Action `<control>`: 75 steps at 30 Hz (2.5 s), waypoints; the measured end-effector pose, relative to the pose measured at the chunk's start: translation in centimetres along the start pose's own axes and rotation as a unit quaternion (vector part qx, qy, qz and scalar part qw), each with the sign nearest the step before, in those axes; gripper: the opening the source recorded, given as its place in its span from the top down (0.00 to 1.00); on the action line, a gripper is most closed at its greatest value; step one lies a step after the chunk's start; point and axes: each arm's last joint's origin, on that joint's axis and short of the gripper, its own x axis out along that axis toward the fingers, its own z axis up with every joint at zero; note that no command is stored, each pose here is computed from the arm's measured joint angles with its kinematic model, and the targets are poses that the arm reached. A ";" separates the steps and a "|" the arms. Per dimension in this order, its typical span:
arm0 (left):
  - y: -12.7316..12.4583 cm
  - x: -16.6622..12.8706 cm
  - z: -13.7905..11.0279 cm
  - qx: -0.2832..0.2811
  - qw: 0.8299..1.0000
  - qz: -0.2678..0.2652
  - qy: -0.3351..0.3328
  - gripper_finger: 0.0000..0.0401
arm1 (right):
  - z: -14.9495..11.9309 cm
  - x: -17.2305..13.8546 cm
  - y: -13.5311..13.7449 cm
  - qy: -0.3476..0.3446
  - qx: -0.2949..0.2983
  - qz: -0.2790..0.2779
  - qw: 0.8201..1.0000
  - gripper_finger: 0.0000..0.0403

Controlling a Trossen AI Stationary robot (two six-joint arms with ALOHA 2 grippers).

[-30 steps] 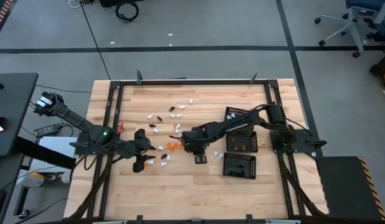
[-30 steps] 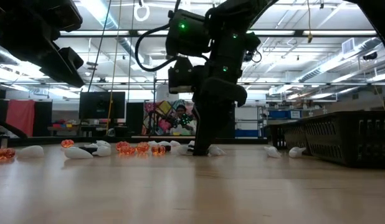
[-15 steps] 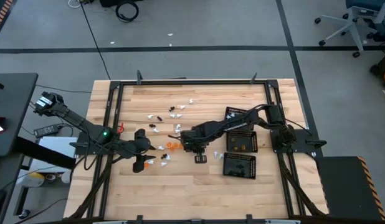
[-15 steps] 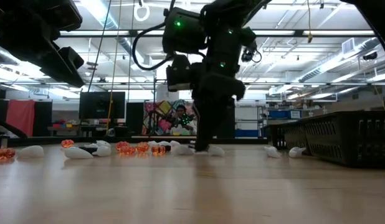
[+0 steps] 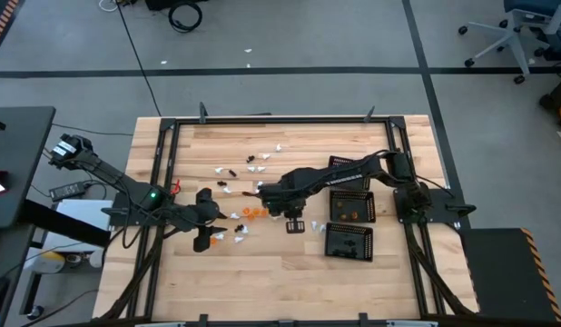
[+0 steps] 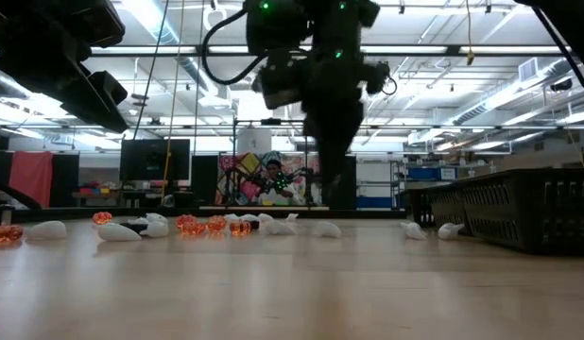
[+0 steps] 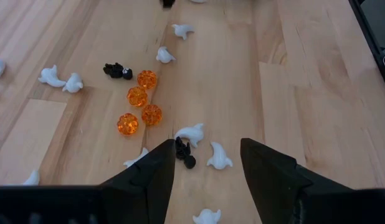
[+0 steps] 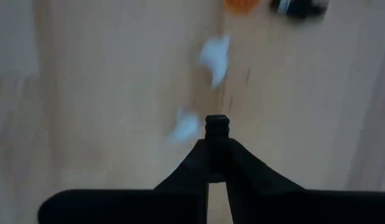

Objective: Sort Halloween decoration
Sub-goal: Put the black ghost toy into the bottom black bin, then put the orange pumpkin toy into the center black bin

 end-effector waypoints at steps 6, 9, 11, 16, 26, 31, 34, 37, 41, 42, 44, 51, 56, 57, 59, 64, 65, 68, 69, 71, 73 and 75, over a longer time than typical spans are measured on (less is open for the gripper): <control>0.0 0.0 0.0 -0.003 1.000 0.000 0.000 0.52 | -2.2 -2.4 1.8 0.083 0.044 0.111 0.989 0.91; 0.0 0.0 0.0 -0.003 1.000 0.000 0.000 0.52 | -3.7 -2.7 3.1 0.138 0.039 0.120 0.982 0.91; 0.0 0.0 0.0 -0.003 1.000 0.000 0.000 0.52 | -4.5 -2.9 3.7 0.168 0.043 0.132 0.976 0.91; 0.0 0.0 0.0 -0.002 1.000 0.000 0.000 0.52 | -5.9 -3.1 5.2 0.214 0.047 0.143 0.965 0.89; 0.0 0.0 0.0 -0.002 1.000 0.000 0.000 0.52 | -9.1 2.2 6.1 0.276 0.070 0.112 0.952 0.81; 0.0 0.0 0.0 -0.002 1.000 0.000 0.000 0.52 | -10.2 3.5 5.9 0.299 0.099 0.113 0.942 0.78; 0.0 0.0 0.0 -0.001 1.000 0.001 0.000 0.52 | -10.0 3.5 5.9 0.293 0.098 0.115 0.944 0.75; 0.0 0.0 0.0 0.000 1.000 0.001 0.000 0.52 | -9.7 3.2 6.0 0.286 0.095 0.117 0.946 0.73; 0.0 0.0 0.0 0.000 1.000 0.001 -0.001 0.52 | -9.2 2.4 6.0 0.275 0.096 0.120 0.949 0.71; 0.0 0.0 0.0 0.000 1.000 0.001 -0.001 0.52 | -9.0 2.1 6.1 0.271 0.096 0.120 0.950 0.71; 0.0 0.0 0.0 0.000 1.000 0.001 -0.001 0.52 | -8.6 1.3 6.2 0.263 0.093 0.116 0.953 0.71; -0.2 0.0 0.0 -0.021 0.999 -0.026 0.011 0.52 | -6.5 -1.3 6.2 0.197 0.107 0.097 0.970 0.71; 0.0 -0.3 -0.4 -0.034 0.999 -0.029 0.031 0.52 | -4.3 -2.1 6.3 0.093 0.125 0.073 0.985 0.71; 0.1 -0.4 -0.4 -0.033 0.998 -0.028 0.034 0.52 | -4.0 -2.1 6.3 0.082 0.133 0.071 0.985 0.71; 0.2 -0.8 -0.5 -0.032 0.998 -0.029 0.036 0.52 | -3.5 -2.1 6.2 0.059 0.154 0.074 0.984 0.71; 0.5 -2.0 -0.3 -0.034 0.998 -0.041 0.016 0.52 | -3.2 -2.2 6.3 0.050 0.192 0.093 0.976 0.71; 0.6 -2.3 -0.3 -0.035 0.998 -0.042 0.010 0.52 | -3.1 -2.2 6.3 0.050 0.199 0.096 0.974 0.71; 0.8 -3.0 0.0 -0.031 0.998 -0.052 -0.010 0.52 | -2.7 -2.2 6.5 0.032 0.201 0.115 0.972 0.71; 0.9 -3.3 0.0 -0.027 0.998 -0.054 -0.016 0.52 | -2.4 -2.4 6.6 0.023 0.201 0.117 0.972 0.71; 1.0 -3.7 0.1 -0.020 0.998 -0.060 -0.027 0.52 | -1.7 -2.8 6.9 -0.017 0.201 0.112 0.973 0.71; 1.2 -4.0 0.2 -0.009 0.997 -0.063 -0.034 0.52 | -1.1 -3.0 7.1 -0.054 0.196 0.102 0.974 0.71; 1.3 -4.4 0.2 -0.001 0.997 -0.066 -0.044 0.52 | -0.6 -3.5 7.3 -0.088 0.191 0.088 0.974 0.71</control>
